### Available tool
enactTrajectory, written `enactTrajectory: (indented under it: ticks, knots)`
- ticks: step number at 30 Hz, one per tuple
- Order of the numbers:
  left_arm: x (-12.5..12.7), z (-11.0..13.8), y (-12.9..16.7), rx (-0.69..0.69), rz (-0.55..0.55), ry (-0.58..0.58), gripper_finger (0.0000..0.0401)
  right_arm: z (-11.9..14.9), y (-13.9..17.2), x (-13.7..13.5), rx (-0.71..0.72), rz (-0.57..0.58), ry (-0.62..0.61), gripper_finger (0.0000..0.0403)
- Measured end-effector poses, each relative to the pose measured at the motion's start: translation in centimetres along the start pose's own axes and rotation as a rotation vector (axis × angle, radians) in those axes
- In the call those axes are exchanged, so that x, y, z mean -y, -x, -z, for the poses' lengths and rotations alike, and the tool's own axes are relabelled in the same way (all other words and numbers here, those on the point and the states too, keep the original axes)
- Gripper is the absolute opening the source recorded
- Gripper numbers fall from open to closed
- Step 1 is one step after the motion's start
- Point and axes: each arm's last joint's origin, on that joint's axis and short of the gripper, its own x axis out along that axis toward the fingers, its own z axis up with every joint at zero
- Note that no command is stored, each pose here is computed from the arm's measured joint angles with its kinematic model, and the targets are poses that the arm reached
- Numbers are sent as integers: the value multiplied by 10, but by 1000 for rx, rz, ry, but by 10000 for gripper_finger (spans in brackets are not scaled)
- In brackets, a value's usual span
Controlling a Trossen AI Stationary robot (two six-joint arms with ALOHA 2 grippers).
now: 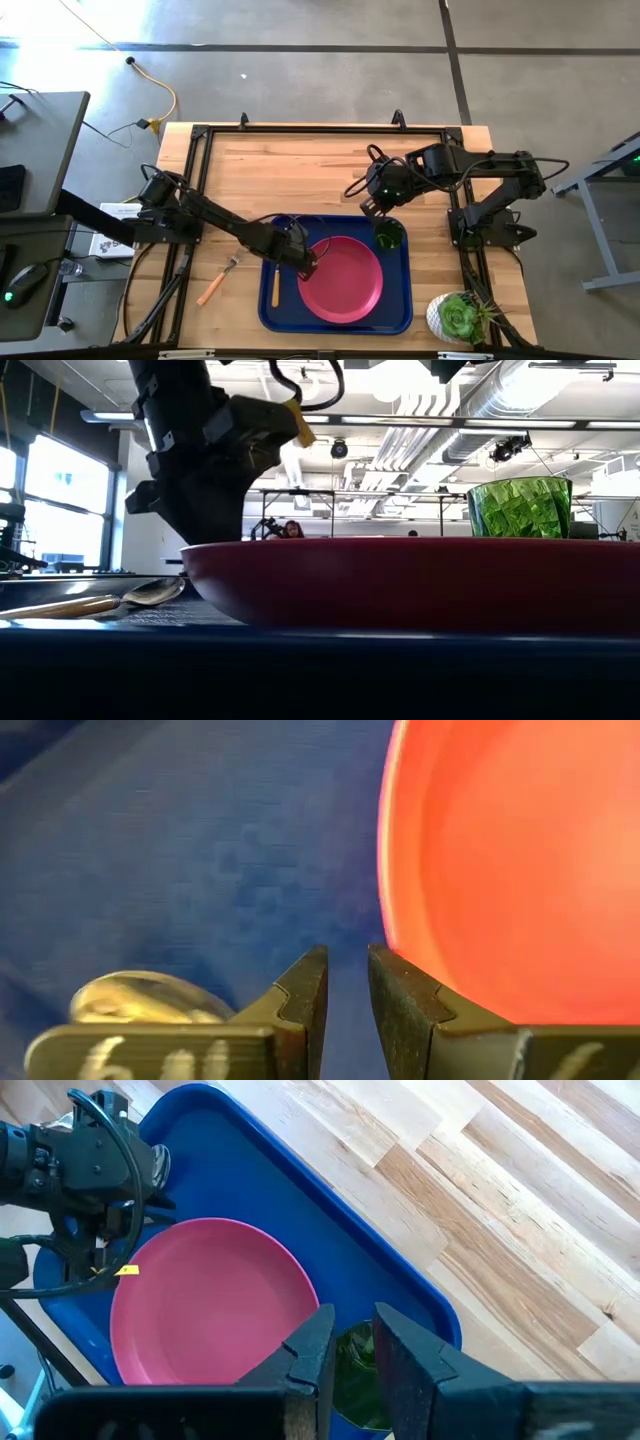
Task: Pick and place plate/cup/fork/spoon on tray
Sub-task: Adjust the pink plate on the pink tray, then put the yellow fork on the serving tray between the yellow spoon and pink plate
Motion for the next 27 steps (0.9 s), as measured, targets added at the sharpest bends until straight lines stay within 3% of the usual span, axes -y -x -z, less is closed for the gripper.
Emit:
enactTrajectory:
  ticks: [10,27]
  knots:
    - [4,-3,-1,2,56,16,66,0,0,0,0,0,0,63]
    - [-3,-4,9,-25,16,42,66,0,0,0,-2,2,0,63]
